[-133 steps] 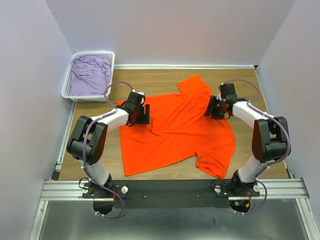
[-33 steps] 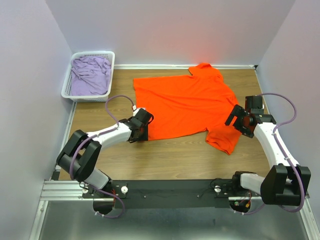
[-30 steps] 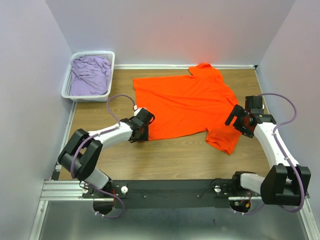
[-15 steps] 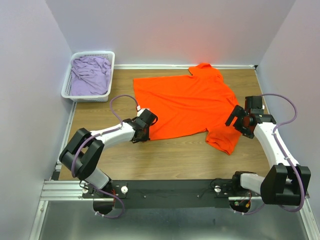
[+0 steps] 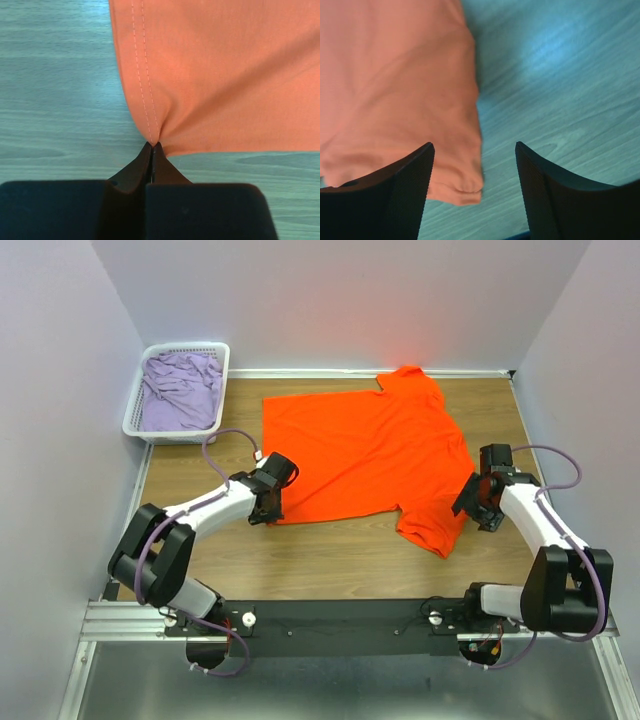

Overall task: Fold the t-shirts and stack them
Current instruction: Flatten the tshirt out

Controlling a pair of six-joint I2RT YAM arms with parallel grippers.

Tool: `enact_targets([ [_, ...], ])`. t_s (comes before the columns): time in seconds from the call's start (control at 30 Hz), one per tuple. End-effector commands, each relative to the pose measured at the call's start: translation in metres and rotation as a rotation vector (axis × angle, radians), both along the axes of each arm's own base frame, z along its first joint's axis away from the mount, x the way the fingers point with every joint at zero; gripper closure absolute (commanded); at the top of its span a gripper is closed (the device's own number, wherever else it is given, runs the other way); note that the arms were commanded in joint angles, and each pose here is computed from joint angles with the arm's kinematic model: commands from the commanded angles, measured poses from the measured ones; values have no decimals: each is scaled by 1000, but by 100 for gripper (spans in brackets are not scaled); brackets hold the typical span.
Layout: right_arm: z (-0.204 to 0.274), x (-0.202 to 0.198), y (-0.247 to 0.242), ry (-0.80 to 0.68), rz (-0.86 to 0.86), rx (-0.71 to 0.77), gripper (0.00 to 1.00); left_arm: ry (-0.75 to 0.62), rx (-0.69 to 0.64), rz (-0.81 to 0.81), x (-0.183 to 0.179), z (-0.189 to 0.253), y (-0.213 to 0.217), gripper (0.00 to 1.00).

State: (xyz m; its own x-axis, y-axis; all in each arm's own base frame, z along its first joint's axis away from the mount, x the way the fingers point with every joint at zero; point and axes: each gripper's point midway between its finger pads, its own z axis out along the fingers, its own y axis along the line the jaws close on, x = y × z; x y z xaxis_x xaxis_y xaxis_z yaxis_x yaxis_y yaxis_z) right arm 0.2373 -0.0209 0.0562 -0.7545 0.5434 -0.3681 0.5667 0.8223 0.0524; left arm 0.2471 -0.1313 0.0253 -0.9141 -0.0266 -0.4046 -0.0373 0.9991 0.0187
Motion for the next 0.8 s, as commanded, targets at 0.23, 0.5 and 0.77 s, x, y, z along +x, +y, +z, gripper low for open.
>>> enact_targets([
  [0.23, -18, -21, 22, 80, -35, 129, 46, -16, -36, -19, -3, 13, 0, 100],
  [0.5, -14, -40, 31, 100, -77, 172, 46, -39, -69, -32, 1, 21, -7, 100],
  [0.77, -30, -58, 38, 159, -94, 186, 46, -42, -77, -55, 1, 21, -9, 100],
])
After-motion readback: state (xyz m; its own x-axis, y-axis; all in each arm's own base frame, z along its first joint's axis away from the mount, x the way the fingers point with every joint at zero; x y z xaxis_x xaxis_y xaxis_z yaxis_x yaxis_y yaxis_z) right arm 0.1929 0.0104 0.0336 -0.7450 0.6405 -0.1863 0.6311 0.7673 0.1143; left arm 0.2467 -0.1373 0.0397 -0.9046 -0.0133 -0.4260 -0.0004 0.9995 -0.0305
